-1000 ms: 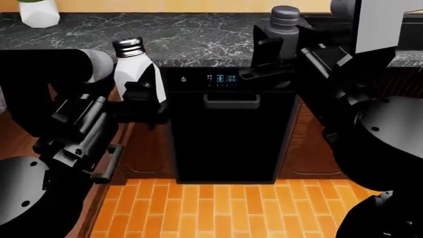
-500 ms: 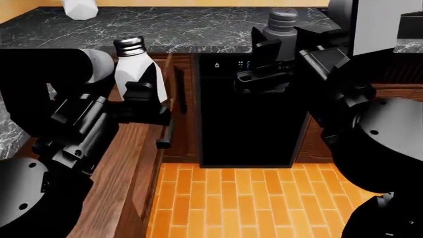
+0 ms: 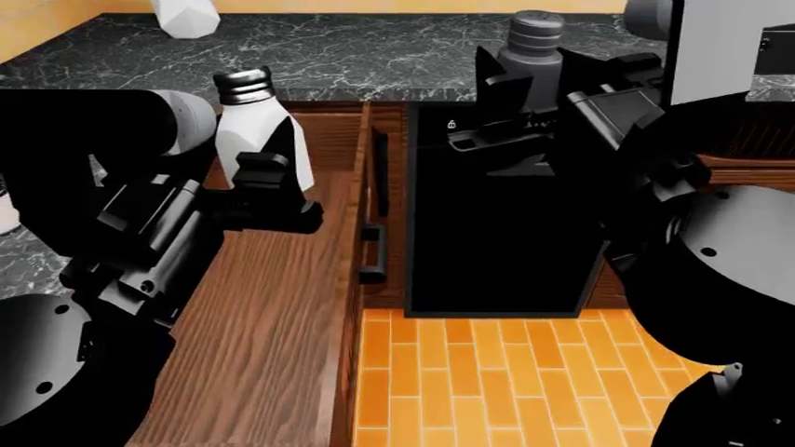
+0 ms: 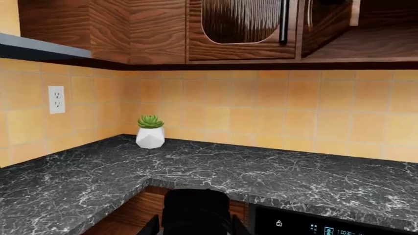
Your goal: Pick and place the shaker into the drawer. Then close the cabinet.
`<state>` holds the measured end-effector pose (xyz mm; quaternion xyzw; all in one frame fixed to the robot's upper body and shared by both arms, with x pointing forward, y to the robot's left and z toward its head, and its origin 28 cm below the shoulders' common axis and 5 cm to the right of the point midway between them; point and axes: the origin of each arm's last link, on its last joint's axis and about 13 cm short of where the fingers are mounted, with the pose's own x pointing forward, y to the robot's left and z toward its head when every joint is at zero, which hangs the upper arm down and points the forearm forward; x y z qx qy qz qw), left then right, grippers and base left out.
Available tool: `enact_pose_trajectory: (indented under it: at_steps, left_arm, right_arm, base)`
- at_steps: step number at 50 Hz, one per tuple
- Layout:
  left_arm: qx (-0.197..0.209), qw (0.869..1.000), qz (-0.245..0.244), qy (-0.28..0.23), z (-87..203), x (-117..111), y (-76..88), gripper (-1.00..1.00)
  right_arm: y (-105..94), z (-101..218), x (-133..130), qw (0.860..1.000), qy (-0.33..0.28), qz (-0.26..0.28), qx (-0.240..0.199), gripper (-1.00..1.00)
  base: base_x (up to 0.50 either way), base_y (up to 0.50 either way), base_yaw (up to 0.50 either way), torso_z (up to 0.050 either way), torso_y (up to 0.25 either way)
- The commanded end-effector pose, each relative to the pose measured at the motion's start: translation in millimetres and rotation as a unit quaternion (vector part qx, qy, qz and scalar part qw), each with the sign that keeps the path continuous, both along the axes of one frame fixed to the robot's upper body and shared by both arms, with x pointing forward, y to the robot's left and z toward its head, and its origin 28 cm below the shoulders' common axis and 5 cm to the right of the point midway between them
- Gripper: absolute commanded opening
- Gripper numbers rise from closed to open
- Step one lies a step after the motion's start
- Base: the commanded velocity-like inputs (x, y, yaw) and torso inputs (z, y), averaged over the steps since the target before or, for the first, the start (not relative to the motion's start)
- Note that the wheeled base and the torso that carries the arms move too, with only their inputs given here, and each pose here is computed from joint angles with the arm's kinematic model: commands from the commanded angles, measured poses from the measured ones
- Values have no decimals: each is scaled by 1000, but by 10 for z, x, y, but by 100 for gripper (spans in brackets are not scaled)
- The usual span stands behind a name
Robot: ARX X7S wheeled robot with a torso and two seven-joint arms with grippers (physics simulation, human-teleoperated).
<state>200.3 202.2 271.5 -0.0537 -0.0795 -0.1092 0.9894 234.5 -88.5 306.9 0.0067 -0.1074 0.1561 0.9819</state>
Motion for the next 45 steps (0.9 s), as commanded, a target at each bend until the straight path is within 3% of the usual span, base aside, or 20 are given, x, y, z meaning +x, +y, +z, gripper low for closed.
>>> enact_pose_trajectory:
  at_steps: [1, 9, 13, 21, 26, 31, 38, 45]
  left_arm:
    - [1, 1000, 3, -8, 68, 41, 9, -100]
    - [18, 999, 37, -20, 232, 248, 125, -100]
    - [68, 995, 69, -9, 248, 470, 198, -100]
    - [177, 973, 143, 27, 355, 1174, 449, -100]
    - [219, 961, 156, 60, 254, 1472, 467, -100]
    - [263, 941, 185, 102, 169, 1768, 519, -100]
    - [301, 919, 207, 147, 107, 1970, 628, -100]
    - [325, 904, 190, 205, -276, 1962, 639, -100]
  right_arm:
    - [-13, 28, -8, 1000, -3, -6, -5, -100]
    - [12, 137, -15, 1000, -9, 0, -24, -100]
    - [29, 172, -22, 1000, -13, 5, -26, -100]
    - [23, 184, -40, 999, -15, 6, -29, -100]
    - [19, 163, -30, 999, -12, 5, -29, -100]
    - [8, 142, -28, 999, -8, 3, -32, -100]
    - [-9, 98, -23, 1000, -4, -1, -30, -100]
    - [-19, 58, -26, 1000, 0, -2, -28, -100]
  base:
    - [0, 0, 0, 0, 0]
    - [0, 0, 0, 0, 0]
    - [0, 0, 0, 0, 0]
    - [0, 0, 0, 1, 0]
    - [0, 0, 0, 0, 0]
    - [0, 0, 0, 0, 0]
    - [0, 0, 0, 0, 0]
    - [0, 0, 0, 0, 0]
